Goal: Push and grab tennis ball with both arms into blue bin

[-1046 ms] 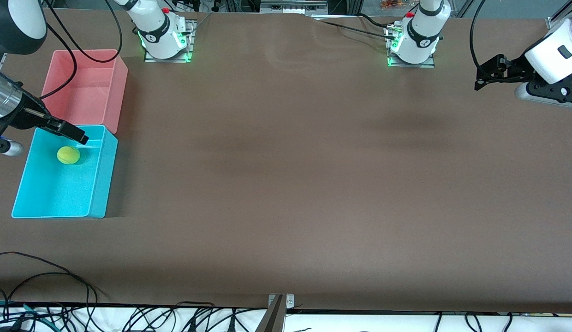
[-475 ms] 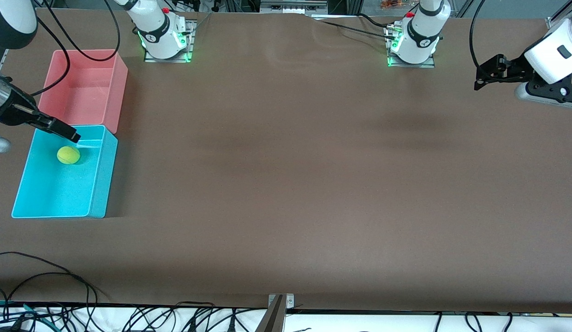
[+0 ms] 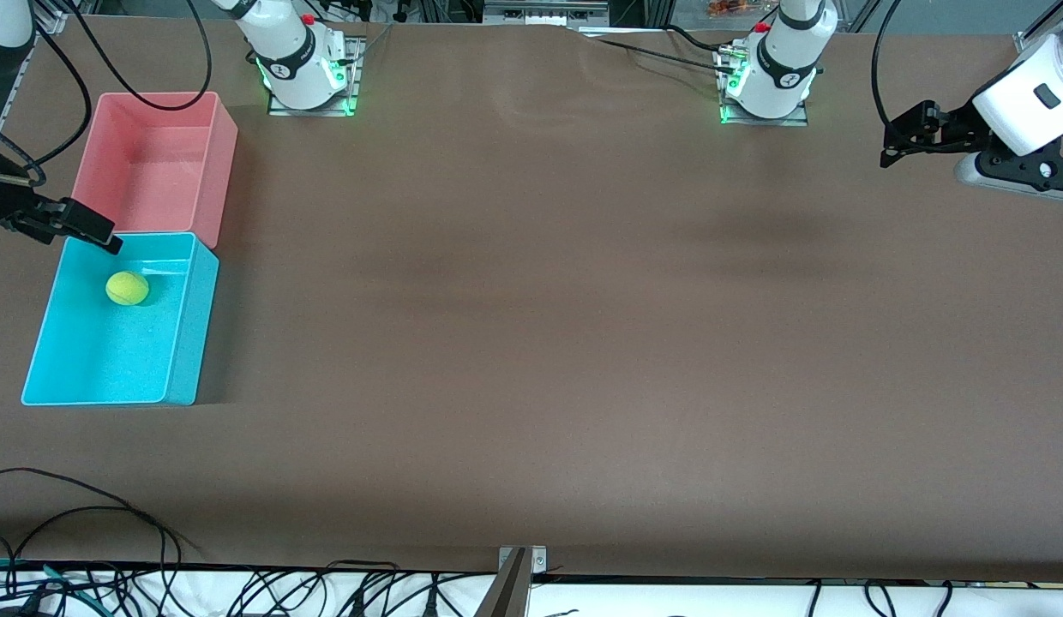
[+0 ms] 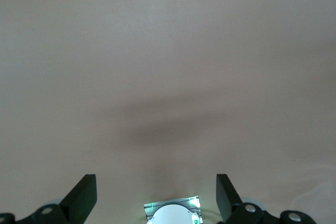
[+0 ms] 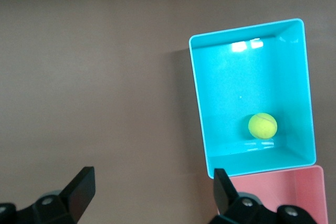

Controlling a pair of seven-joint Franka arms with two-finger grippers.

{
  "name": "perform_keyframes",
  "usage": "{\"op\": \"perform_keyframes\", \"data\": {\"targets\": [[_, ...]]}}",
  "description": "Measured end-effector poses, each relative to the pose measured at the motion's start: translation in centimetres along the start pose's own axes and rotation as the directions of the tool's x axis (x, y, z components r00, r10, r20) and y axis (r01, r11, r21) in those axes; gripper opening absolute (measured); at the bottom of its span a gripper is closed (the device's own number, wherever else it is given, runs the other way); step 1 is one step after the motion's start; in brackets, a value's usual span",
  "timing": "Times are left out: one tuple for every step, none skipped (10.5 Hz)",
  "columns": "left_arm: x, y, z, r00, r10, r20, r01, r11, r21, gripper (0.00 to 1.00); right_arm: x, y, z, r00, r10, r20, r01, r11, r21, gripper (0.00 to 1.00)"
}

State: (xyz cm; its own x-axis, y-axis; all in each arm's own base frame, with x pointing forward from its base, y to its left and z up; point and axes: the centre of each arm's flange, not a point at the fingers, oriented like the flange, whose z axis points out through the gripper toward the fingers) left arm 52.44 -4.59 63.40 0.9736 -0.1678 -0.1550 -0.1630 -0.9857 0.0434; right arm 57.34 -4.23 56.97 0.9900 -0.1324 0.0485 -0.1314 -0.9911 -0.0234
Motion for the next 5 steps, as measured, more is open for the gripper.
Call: {"op": "perform_keyframes", "data": {"targets": [[0.0, 0.0, 0.0, 1.000, 0.000, 0.000, 0.000, 1.000, 0.000, 1.00, 0.0, 0.0, -0.4, 1.000, -0.019, -0.008, 0.019, 1.000, 0.001, 1.00], [0.0, 0.0, 0.0, 1.000, 0.001, 0.000, -0.001, 1.000, 0.000, 1.00, -0.1, 0.0, -0.8, 1.000, -0.021, -0.014, 0.021, 1.000, 0.001, 1.00], [0.0, 0.3, 0.0, 1.000, 0.006, 0.000, -0.006, 1.000, 0.001, 1.00, -0.1, -0.1, -0.9, 1.000, -0.021, -0.015, 0.021, 1.000, 0.001, 1.00], [0.1, 0.9, 0.0, 1.000, 0.016, 0.001, -0.016, 1.000, 0.003, 1.00, -0.1, -0.1, -0.9, 1.000, -0.022, -0.015, 0.022, 1.000, 0.001, 1.00], [0.1, 1.3, 0.0, 1.000, 0.024, 0.001, -0.024, 1.000, 0.004, 1.00, -0.1, -0.1, -0.9, 1.000, -0.007, -0.015, 0.007, 1.000, 0.002, 1.00]]}}
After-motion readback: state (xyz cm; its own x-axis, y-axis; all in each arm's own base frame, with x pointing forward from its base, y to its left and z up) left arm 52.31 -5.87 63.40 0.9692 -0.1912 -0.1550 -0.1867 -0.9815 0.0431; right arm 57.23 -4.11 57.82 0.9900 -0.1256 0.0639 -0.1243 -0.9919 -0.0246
